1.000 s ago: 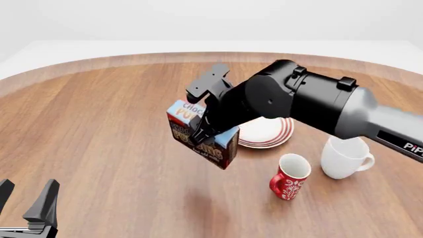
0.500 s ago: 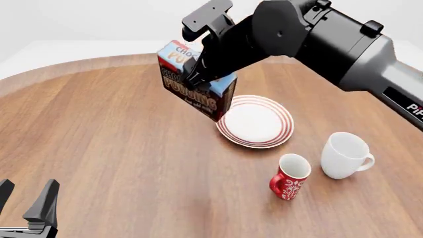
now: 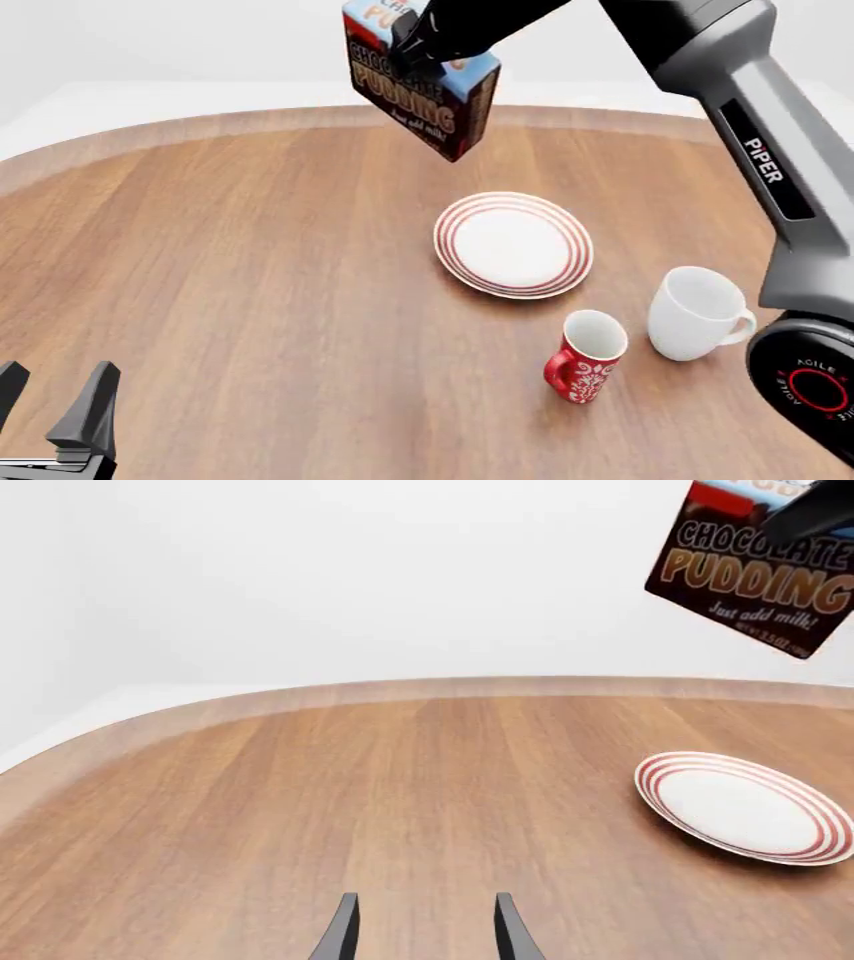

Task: Put the chocolate pudding to the right of the plate.

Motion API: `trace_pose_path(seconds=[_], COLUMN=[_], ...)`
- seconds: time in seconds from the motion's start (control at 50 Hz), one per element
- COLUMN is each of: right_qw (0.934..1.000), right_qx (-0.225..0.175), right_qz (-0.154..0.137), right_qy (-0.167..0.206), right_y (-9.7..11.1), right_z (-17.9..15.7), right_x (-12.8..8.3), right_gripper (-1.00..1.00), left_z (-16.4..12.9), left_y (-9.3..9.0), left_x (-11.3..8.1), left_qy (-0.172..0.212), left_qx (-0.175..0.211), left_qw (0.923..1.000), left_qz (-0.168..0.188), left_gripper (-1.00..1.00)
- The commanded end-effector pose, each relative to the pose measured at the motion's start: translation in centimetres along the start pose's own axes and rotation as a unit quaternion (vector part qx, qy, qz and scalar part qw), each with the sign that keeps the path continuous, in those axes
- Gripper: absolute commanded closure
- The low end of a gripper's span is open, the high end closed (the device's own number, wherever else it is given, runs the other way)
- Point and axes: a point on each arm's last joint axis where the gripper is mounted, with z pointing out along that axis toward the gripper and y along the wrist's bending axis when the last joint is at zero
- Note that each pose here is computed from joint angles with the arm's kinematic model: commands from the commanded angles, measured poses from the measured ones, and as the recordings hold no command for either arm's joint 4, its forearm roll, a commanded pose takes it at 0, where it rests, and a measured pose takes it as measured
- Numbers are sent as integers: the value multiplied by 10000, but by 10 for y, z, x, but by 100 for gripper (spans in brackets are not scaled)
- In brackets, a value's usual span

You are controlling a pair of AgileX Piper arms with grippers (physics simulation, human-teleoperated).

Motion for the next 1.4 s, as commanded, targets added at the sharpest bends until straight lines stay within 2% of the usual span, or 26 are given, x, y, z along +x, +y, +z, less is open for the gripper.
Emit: trace_pose_path(seconds=[0.02, 0.4, 0.82, 1.16, 1.24, 1.4], right_qw=[9988, 9929, 9775, 9686, 9652, 9619], right_qx=[345, 885, 1545, 1720, 1809, 1876], right_qz=[342, 764, 1433, 1791, 1888, 1990], right_qy=[-84, -206, -133, -144, -68, -8], right_y=[-32, -80, -149, -170, -182, -191], right_z=[-4, -6, 16, 31, 38, 42], right_x=[0, 11, 45, 60, 71, 79], right_gripper=[100, 100, 100, 100, 100, 100], left_z=[0, 0, 0, 0, 0, 0], left_y=[0, 0, 0, 0, 0, 0], left_x=[0, 0, 0, 0, 0, 0], left_qy=[0, 0, 0, 0, 0, 0], left_qx=[0, 0, 0, 0, 0, 0], left_qw=[10000, 10000, 10000, 10000, 10000, 10000], left_qz=[0, 0, 0, 0, 0, 0], left_gripper=[-100, -100, -100, -100, -100, -100])
